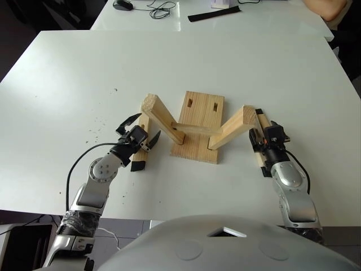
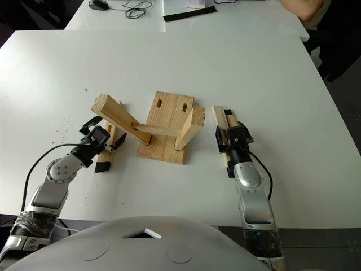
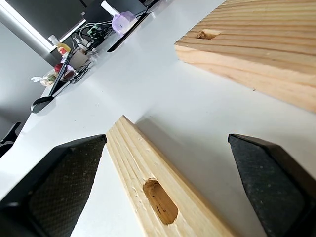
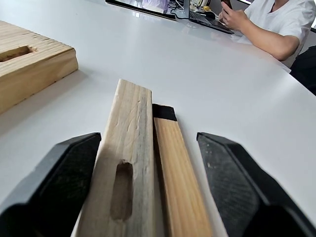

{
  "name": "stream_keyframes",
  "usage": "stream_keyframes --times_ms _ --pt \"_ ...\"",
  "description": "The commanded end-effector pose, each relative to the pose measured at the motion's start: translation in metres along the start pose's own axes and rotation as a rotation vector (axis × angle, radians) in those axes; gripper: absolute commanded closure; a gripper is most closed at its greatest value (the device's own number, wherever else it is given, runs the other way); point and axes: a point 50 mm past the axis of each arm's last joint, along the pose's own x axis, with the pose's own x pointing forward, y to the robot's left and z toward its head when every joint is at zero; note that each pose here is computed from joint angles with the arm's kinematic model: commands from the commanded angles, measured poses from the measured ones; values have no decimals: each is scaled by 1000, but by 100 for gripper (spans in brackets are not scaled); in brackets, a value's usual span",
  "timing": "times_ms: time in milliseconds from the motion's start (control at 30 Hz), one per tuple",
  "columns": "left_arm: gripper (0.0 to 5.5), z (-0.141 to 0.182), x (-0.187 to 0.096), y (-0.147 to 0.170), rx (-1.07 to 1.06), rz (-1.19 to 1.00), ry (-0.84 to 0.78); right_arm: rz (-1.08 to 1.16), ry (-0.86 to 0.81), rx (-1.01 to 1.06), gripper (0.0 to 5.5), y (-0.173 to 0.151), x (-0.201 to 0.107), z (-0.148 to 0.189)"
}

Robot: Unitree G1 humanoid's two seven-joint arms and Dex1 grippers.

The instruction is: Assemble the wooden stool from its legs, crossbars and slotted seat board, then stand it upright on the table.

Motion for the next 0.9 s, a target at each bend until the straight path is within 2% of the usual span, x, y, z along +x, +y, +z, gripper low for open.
stream_keyframes --times_ms 33,267,500,633,900 --pt "93 -21 -9 -4 11 -54 107 -31 146 -2 191 -10 -10 -31" --pt "93 -12 -6 -5 28 -78 63 -64 138 -21 191 -23 -15 -29" --pt "93 27 9 -7 20 -64 -66 1 1 11 191 -13 -15 13" --pt "93 44 8 -11 21 -92 -109 79 -42 8 191 -6 -24 33" --pt "93 38 -3 -23 48 -180 -74 193 -55 -34 191 -2 -35 52"
